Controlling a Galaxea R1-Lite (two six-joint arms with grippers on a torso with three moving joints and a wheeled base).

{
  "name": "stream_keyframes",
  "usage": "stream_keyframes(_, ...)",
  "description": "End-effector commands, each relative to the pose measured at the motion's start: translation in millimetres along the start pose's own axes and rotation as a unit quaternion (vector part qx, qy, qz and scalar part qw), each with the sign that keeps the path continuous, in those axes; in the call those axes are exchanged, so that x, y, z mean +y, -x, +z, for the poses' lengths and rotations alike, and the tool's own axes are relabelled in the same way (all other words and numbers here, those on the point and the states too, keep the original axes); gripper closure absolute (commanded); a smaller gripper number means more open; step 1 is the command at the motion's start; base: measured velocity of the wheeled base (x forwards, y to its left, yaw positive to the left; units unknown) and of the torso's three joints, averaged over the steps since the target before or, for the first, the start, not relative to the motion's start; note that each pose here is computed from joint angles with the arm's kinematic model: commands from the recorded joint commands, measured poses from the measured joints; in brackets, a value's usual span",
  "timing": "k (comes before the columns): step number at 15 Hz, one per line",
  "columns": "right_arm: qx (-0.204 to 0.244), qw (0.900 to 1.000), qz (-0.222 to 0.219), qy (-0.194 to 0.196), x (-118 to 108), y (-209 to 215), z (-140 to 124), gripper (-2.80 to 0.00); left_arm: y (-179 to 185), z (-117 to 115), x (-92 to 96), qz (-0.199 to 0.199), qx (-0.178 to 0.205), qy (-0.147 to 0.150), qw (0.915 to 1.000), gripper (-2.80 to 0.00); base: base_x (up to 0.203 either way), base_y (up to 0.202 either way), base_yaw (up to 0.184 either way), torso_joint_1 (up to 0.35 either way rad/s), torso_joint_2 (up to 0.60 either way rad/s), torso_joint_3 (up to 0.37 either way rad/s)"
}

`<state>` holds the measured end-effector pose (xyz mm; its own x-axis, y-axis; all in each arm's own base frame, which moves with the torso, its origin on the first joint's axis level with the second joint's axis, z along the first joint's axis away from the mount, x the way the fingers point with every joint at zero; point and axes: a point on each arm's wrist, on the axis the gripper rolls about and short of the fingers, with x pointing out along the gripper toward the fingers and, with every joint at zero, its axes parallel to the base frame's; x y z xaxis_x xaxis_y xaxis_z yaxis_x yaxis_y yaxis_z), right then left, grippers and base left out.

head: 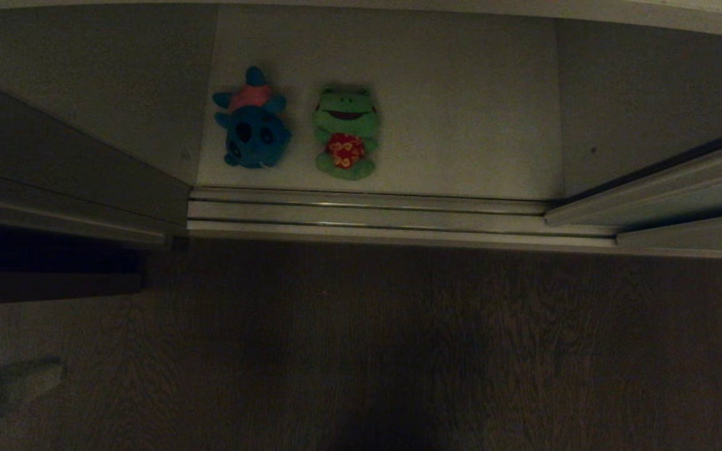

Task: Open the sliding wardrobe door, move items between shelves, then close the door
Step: Close the door

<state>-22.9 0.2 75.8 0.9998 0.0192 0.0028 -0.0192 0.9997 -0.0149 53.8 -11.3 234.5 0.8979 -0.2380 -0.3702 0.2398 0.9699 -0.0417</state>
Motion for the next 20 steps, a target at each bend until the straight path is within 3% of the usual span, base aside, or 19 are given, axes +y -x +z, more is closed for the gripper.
stream_keyframes(1,-0.002,1.000,0.000,0.000,0.0,0.3,0.3,0.00,19.5,-24.1,-0.9,0.003,-0.018,0.001,0.9998,0.00,0.000,0.000,0.000,0.000,0.00,0.000)
stream_keyframes(3,-0.002,1.000,0.000,0.000,0.0,0.3,0.2,0.00,36.8,-47.7,-2.9,0.007,-0.015,-0.004,0.9999,0.00,0.000,0.000,0.000,0.000,0.00,0.000)
stream_keyframes(6,-0.002,1.000,0.000,0.000,0.0,0.4,0.0,0.00,58.6,-87.0,-9.8,0.045,-0.049,-0.006,0.9977,0.00,0.000,0.000,0.000,0.000,0.00,0.000)
stream_keyframes(8,-0.002,1.000,0.000,0.000,0.0,0.3,0.3,0.00,47.6,-126.2,-10.2,0.060,-0.029,-0.012,0.9977,0.00,0.000,0.000,0.000,0.000,0.00,0.000)
stream_keyframes(11,-0.001,1.000,0.000,0.000,0.0,0.2,-0.2,0.00,34.6,-170.3,-9.3,0.078,-0.070,-0.039,0.9937,0.00,0.000,0.000,0.000,0.000,0.00,0.000)
stream_keyframes(13,-0.003,1.000,0.000,0.000,0.0,0.4,0.3,0.00,23.8,-177.2,-5.9,0.103,-0.106,-0.053,0.9876,0.00,0.000,0.000,0.000,0.000,0.00,0.000)
stream_keyframes(15,-0.002,1.000,0.001,0.000,0.0,0.4,0.2,0.00,14.0,-175.1,-2.3,0.126,-0.177,-0.054,0.9746,0.00,0.000,0.000,0.000,0.000,0.00,0.000)
stream_keyframes(20,-0.002,1.000,0.000,0.000,0.0,0.3,0.1,0.00,12.5,-176.1,-1.6,0.133,-0.182,-0.050,0.9730,0.00,0.000,0.000,0.000,0.000,0.00,0.000)
